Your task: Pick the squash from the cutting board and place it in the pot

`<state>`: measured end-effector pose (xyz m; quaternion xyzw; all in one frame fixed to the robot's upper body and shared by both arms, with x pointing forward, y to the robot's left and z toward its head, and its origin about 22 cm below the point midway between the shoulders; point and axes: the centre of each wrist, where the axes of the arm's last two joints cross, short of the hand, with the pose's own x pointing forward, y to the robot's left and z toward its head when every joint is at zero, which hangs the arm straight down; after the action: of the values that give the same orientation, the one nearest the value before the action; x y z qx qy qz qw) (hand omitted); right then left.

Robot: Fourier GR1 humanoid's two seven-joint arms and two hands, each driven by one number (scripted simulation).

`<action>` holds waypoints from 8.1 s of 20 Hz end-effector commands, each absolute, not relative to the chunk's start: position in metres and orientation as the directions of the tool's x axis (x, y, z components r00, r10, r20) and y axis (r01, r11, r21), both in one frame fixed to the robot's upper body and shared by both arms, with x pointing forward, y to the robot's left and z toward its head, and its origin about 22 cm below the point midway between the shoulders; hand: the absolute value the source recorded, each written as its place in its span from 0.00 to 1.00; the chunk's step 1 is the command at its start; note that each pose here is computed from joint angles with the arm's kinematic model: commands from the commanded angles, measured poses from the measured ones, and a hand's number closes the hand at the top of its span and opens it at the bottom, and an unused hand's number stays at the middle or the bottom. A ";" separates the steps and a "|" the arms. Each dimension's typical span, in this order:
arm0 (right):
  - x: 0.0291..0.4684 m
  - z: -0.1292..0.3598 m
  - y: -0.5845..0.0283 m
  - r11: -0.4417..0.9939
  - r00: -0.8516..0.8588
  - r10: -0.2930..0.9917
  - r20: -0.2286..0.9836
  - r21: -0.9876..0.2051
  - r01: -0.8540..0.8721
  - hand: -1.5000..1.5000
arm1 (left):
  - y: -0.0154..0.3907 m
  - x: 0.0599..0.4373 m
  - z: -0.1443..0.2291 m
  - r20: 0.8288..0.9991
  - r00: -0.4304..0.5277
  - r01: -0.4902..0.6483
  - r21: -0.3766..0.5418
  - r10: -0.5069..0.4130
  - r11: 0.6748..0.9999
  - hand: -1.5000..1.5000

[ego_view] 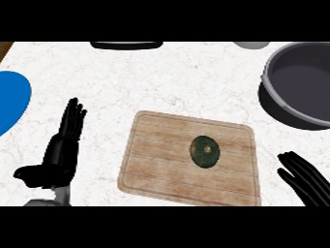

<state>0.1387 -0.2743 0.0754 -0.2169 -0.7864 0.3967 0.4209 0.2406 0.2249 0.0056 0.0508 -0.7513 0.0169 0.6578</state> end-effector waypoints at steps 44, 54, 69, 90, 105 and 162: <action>0.243 -0.003 -0.155 0.422 -0.462 0.813 0.354 -0.905 0.048 1.00 | 0.227 0.253 0.011 0.992 -0.121 -0.087 0.032 -0.042 0.996 0.50; 0.301 0.011 -0.135 0.168 -0.197 0.952 0.233 -0.940 -0.298 1.00 | 0.214 0.251 0.019 0.988 -0.147 -0.054 0.039 -0.047 0.998 0.50; 0.300 0.135 -0.087 0.300 -0.240 0.939 0.248 -0.930 0.214 1.00 | 0.230 0.243 0.009 0.991 -0.123 -0.106 0.030 -0.043 0.994 0.50; 0.338 0.187 -0.227 0.151 0.171 0.956 0.237 -0.903 0.401 1.00 | 0.223 0.262 0.004 0.990 -0.131 -0.111 0.040 -0.054 0.993 0.50; 0.384 0.127 -0.351 0.189 0.256 0.933 0.253 -0.949 0.251 1.00 | 0.230 0.238 0.004 0.992 -0.119 -0.079 0.037 -0.046 0.996 0.50; 0.245 0.110 -0.590 0.647 -0.036 0.354 0.934 -0.217 0.731 0.00 | 0.213 0.237 0.004 0.989 -0.144 -0.044 0.025 -0.031 0.999 0.50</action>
<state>0.2535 -0.5800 0.0967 -0.3739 -0.7090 -0.1353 0.5824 0.2445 0.2119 0.0050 0.0309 -0.7575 0.0060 0.6520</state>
